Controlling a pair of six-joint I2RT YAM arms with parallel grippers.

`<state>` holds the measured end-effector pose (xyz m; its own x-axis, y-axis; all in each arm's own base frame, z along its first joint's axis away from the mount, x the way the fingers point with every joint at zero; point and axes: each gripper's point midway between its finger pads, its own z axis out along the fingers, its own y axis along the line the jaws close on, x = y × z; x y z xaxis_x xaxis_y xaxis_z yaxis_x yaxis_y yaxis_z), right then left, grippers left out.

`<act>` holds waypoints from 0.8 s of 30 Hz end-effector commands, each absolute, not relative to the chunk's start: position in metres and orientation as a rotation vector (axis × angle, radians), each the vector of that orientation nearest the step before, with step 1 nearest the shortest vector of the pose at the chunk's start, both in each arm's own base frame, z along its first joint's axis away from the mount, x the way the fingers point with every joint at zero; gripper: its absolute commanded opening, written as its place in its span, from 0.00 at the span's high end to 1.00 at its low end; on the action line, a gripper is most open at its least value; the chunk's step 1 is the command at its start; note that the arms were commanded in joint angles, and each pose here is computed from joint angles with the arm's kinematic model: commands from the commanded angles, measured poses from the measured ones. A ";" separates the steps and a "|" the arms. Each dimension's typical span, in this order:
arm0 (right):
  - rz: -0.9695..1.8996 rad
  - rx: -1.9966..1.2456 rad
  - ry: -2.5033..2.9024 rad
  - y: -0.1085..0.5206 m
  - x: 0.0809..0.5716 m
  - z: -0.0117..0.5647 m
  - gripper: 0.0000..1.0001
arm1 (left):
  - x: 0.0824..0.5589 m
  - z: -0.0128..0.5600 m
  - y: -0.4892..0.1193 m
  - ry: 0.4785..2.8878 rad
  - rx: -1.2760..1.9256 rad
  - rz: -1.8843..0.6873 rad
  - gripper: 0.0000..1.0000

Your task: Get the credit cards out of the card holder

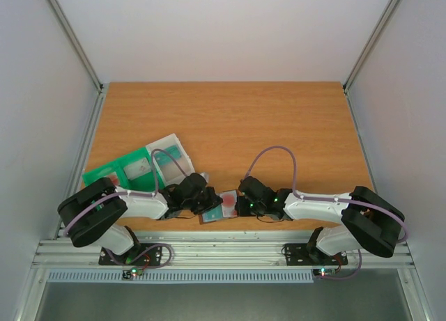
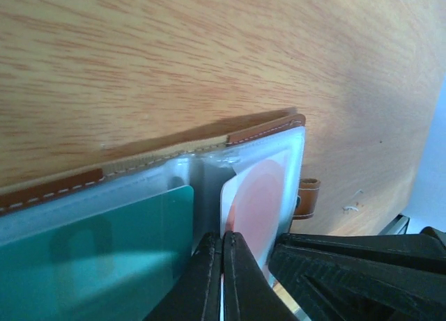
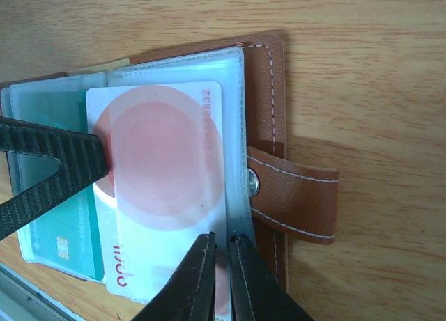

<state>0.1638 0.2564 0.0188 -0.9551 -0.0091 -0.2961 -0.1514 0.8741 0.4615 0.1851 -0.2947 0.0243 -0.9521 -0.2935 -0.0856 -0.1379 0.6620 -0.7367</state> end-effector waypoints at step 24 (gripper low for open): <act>0.597 -0.139 2.806 0.236 0.155 0.017 0.90 | 0.173 0.075 -0.236 2.538 -0.322 -1.038 0.99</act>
